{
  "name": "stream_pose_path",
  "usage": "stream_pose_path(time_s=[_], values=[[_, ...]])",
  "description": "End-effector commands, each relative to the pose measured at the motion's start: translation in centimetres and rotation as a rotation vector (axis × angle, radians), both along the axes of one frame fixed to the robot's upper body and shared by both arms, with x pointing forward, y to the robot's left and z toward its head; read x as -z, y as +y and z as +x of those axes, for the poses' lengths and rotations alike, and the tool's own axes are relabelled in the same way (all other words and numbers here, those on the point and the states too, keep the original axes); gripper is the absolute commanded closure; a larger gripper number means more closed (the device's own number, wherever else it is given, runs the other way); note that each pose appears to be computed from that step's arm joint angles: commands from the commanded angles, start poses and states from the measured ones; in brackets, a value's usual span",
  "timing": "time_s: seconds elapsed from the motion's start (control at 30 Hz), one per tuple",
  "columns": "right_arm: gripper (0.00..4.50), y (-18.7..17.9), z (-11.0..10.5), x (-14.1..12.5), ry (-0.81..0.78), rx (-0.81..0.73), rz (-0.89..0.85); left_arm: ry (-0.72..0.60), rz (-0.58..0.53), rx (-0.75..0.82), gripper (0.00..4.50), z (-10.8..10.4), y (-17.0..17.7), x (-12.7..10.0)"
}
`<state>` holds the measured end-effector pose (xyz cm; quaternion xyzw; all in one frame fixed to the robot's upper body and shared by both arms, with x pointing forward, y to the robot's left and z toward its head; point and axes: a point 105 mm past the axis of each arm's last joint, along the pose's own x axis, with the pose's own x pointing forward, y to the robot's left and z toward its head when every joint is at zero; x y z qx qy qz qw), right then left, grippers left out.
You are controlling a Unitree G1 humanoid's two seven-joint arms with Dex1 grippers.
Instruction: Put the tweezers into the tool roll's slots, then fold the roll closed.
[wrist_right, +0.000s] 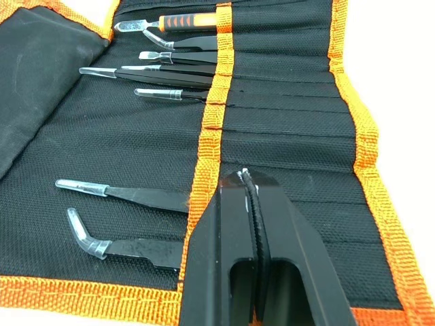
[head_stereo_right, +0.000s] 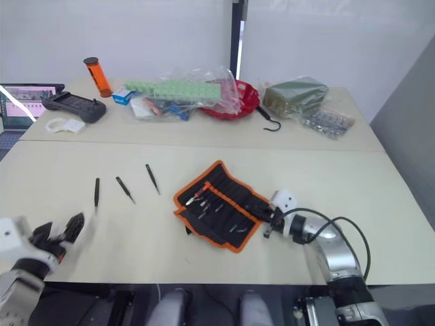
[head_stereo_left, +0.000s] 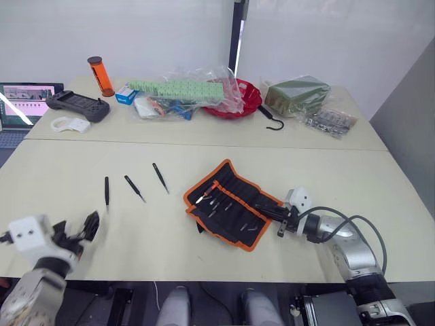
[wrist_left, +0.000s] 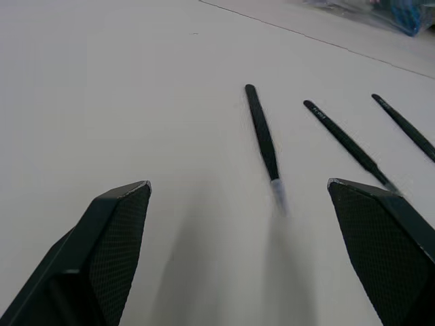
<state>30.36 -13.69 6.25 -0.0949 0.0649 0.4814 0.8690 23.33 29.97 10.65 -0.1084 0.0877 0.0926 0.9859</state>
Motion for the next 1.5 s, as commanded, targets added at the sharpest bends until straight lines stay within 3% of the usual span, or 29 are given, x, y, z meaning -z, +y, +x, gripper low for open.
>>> stream_pose_path(time_s=[0.03,0.33,0.57,0.8,1.0,1.17,1.3,1.5], values=[[4.50,0.0,-0.9,1.8,0.064,0.007,-0.035,0.068,0.017,-0.001,0.08,1.9,-0.7,0.1],[4.50,-0.1,-0.9,1.8,0.062,0.029,-0.032,0.185,0.071,-0.033,0.08,4.5,0.0,1.4],[4.50,-0.2,-1.1,1.8,0.070,0.043,-0.034,0.219,0.073,-0.030,2.21,4.4,-0.4,2.5],[4.50,-0.2,-1.2,1.8,0.074,0.046,-0.035,0.184,0.110,-0.067,4.49,4.2,0.6,1.6],[4.50,-0.1,-1.1,2.0,0.076,0.038,-0.038,0.060,0.178,-0.088,4.49,4.5,1.8,-1.7],[4.50,-0.1,-0.9,2.0,0.076,0.034,-0.041,-0.039,0.265,-0.017,4.49,5.4,1.1,-5.2],[4.50,-0.1,-0.9,2.0,0.074,0.034,-0.044,-0.249,0.326,0.246,4.49,6.4,-3.9,-10.3],[4.50,-0.4,-0.8,2.3,0.068,0.050,-0.050,-0.257,0.302,0.781,4.49,5.6,-13.8,-11.3]])
